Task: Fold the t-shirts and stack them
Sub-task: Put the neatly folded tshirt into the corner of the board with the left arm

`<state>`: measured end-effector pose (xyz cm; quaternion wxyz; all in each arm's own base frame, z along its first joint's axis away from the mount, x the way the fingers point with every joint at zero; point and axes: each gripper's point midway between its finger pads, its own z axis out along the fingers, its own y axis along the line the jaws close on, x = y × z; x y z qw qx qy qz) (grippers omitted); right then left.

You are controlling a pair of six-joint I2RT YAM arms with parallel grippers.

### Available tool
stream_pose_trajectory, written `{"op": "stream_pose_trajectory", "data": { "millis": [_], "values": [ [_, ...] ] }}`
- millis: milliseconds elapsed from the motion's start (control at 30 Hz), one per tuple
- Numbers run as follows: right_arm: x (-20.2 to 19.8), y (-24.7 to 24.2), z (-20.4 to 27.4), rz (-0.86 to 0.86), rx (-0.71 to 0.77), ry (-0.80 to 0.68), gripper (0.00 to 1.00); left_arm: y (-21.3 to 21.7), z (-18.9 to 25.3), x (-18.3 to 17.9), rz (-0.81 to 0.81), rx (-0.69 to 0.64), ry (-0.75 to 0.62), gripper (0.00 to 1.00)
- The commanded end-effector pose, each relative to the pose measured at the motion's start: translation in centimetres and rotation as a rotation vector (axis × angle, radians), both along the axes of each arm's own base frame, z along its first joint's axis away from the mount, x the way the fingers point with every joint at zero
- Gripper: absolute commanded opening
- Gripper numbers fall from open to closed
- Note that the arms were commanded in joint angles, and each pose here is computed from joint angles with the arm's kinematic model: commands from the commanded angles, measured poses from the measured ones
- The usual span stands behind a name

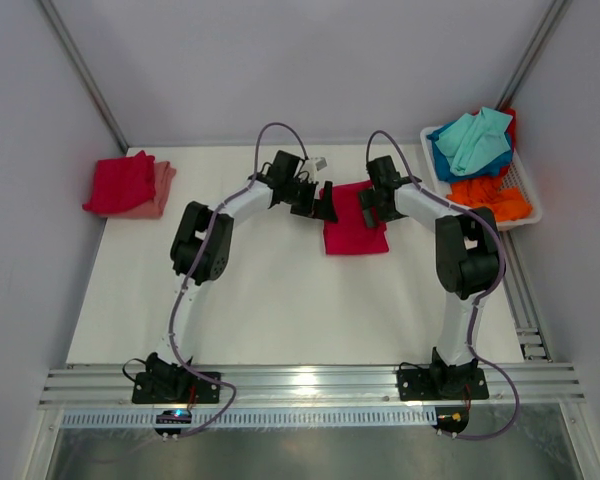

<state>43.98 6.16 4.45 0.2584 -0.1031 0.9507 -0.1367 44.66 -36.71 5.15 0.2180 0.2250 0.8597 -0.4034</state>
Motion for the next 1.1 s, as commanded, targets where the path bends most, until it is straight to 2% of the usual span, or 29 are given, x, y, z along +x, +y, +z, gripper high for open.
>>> {"op": "stream_pose_trajectory", "data": {
  "millis": [0, 233, 400, 667, 1067],
  "values": [
    [-2.7, -2.1, -2.8, -0.024, -0.061, 0.12, 0.99, 4.4, -0.5, 0.2, 0.049, 0.209, -0.047, 0.99],
    [-2.6, -2.1, -2.8, -0.029, -0.062, 0.12, 0.99, 5.0, -1.6, -0.4, 0.033, 0.246, -0.026, 0.99],
    [-2.6, -2.1, -2.8, -0.031, -0.062, 0.121, 0.99, 4.3, -3.7, -0.2, 0.043, 0.234, 0.028, 0.99],
    [-2.7, -2.2, -2.8, -0.031, -0.062, 0.122, 0.99, 3.2, -4.7, 0.1, 0.046, 0.197, 0.051, 0.99],
    [-2.7, -2.2, -2.8, -0.031, -0.063, 0.124, 0.99, 0.4, -6.5, -1.3, -0.009, 0.2, 0.064, 0.99]
  ]
}}
